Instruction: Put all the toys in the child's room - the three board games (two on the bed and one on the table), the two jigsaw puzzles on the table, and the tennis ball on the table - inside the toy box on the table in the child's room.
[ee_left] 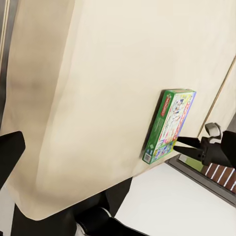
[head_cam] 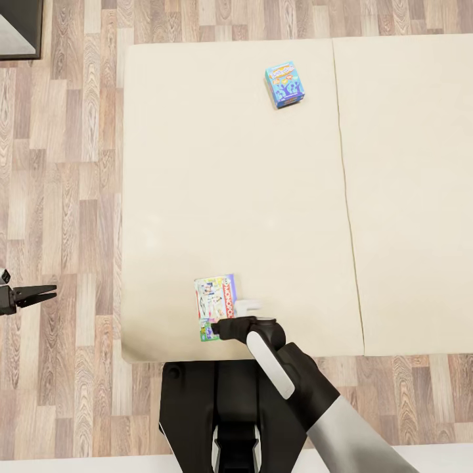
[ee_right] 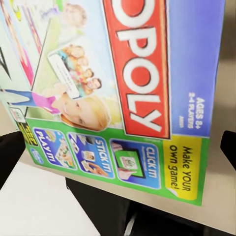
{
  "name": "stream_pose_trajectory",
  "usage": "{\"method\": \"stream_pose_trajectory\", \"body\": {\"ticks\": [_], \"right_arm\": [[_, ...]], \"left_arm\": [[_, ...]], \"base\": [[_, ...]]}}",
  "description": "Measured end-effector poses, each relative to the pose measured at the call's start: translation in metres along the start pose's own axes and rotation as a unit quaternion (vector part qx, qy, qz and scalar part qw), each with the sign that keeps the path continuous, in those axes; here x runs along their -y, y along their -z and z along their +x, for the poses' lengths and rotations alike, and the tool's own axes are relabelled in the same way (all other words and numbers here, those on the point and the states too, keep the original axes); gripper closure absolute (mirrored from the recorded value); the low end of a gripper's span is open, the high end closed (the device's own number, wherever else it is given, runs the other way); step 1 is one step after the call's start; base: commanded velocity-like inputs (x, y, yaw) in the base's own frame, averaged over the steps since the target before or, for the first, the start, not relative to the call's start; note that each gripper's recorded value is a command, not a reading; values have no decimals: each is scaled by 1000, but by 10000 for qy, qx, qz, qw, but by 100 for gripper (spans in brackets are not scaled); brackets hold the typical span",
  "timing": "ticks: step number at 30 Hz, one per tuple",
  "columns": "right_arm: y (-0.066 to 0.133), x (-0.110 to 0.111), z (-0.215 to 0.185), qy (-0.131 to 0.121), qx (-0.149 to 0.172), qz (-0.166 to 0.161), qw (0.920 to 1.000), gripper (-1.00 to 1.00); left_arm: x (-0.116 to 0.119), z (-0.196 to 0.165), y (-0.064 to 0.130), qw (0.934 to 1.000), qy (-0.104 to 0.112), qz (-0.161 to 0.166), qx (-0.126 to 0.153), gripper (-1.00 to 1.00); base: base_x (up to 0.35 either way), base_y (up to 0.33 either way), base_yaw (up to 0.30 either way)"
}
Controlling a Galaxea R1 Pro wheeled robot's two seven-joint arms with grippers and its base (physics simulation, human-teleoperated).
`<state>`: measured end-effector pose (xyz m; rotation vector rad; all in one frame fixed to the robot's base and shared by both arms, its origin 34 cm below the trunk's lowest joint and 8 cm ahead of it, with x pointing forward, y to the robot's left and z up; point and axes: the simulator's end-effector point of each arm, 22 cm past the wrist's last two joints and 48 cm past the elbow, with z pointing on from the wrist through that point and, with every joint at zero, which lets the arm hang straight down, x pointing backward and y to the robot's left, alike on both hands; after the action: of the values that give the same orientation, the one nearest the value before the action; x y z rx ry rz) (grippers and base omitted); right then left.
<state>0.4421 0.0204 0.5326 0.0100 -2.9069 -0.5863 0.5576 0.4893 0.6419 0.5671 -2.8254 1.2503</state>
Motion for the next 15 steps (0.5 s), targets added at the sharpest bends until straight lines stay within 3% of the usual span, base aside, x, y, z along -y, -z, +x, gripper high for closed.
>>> {"method": "stream_pose_trajectory", "body": {"ticks": [15], "right_arm": [[-1,-3,-1,-51,47,-40,10000,-100]], "left_arm": [[0,0,0,10000,3,4,0,-100]], "base": [[0,0,0]]}}
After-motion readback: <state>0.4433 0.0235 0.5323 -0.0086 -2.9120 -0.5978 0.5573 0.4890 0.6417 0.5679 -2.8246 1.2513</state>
